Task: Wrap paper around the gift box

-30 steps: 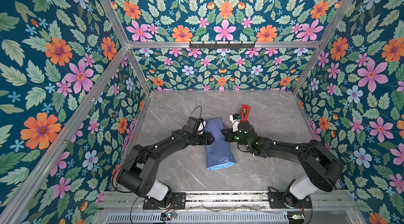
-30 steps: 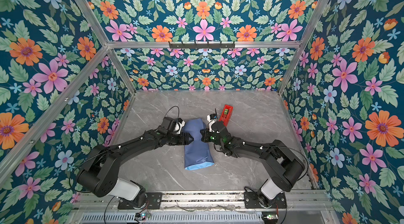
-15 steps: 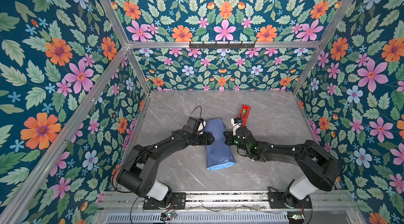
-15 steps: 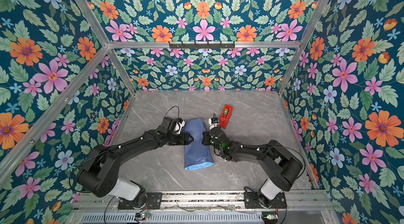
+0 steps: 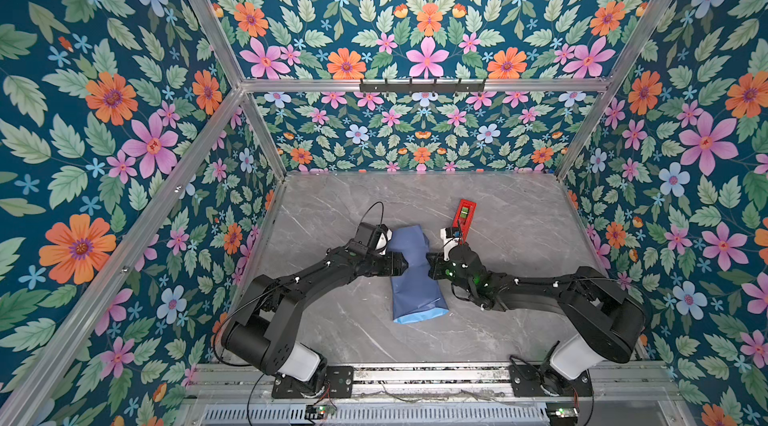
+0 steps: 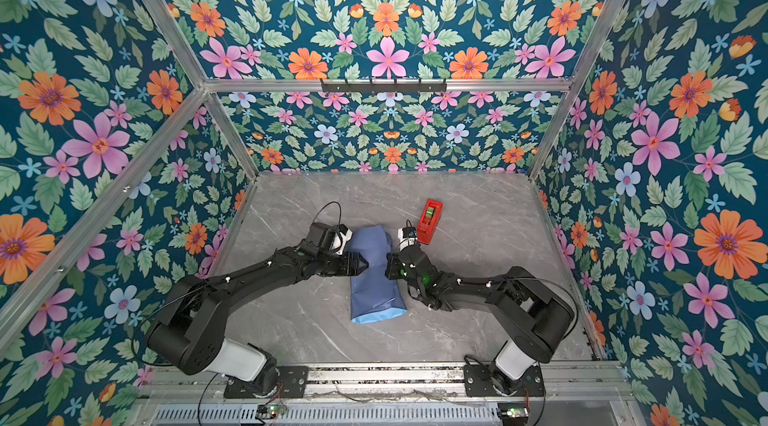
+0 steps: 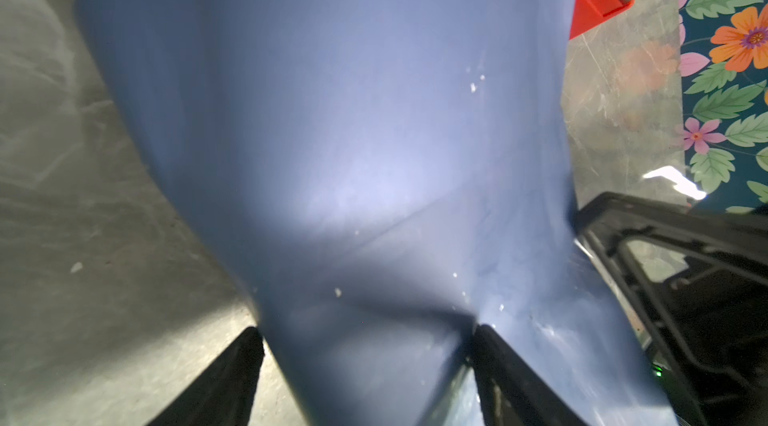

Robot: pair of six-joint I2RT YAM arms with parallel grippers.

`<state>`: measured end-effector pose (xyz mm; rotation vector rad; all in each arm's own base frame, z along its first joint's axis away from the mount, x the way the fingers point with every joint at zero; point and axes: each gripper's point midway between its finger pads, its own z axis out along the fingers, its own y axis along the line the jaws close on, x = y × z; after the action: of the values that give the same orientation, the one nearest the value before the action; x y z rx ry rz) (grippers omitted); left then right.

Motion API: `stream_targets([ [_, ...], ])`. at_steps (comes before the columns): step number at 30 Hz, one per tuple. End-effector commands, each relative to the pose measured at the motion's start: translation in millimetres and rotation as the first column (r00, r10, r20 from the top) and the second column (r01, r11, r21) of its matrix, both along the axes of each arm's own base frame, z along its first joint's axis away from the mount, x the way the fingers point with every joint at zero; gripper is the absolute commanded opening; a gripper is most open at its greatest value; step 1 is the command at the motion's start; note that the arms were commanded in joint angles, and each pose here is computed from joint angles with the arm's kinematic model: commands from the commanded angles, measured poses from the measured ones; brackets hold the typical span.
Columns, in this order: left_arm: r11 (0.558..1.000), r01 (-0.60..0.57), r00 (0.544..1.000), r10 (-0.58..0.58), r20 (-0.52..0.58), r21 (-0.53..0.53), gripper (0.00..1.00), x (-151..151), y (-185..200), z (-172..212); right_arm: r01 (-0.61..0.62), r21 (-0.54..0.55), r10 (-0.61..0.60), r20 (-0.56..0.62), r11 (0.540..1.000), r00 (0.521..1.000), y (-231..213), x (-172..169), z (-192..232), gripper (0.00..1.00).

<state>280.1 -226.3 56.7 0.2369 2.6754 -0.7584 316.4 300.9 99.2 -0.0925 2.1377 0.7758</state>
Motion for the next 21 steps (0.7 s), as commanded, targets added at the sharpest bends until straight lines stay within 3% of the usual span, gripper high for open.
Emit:
stream_targets([
  [1, 0.980, -0.008, 0.992, 0.032, -0.119, 0.200, 0.80, -28.1, 36.2, -37.4, 0.001, -0.005, 0.000, 0.035, 1.000, 0.999, -0.8, 1.3, 2.5, 0.00],
  [9, 0.981, -0.006, 0.993, 0.030, -0.117, 0.196, 0.80, -27.2, 35.1, -36.4, -0.016, -0.034, 0.018, 0.043, 0.999, 0.999, -3.5, -1.9, -3.0, 0.00],
  [21, 0.981, -0.004, 0.993, 0.027, -0.119, 0.192, 0.80, -27.0, 33.9, -36.4, -0.034, -0.057, 0.036, 0.042, 0.998, 0.998, -4.6, -5.3, -3.3, 0.18],
])
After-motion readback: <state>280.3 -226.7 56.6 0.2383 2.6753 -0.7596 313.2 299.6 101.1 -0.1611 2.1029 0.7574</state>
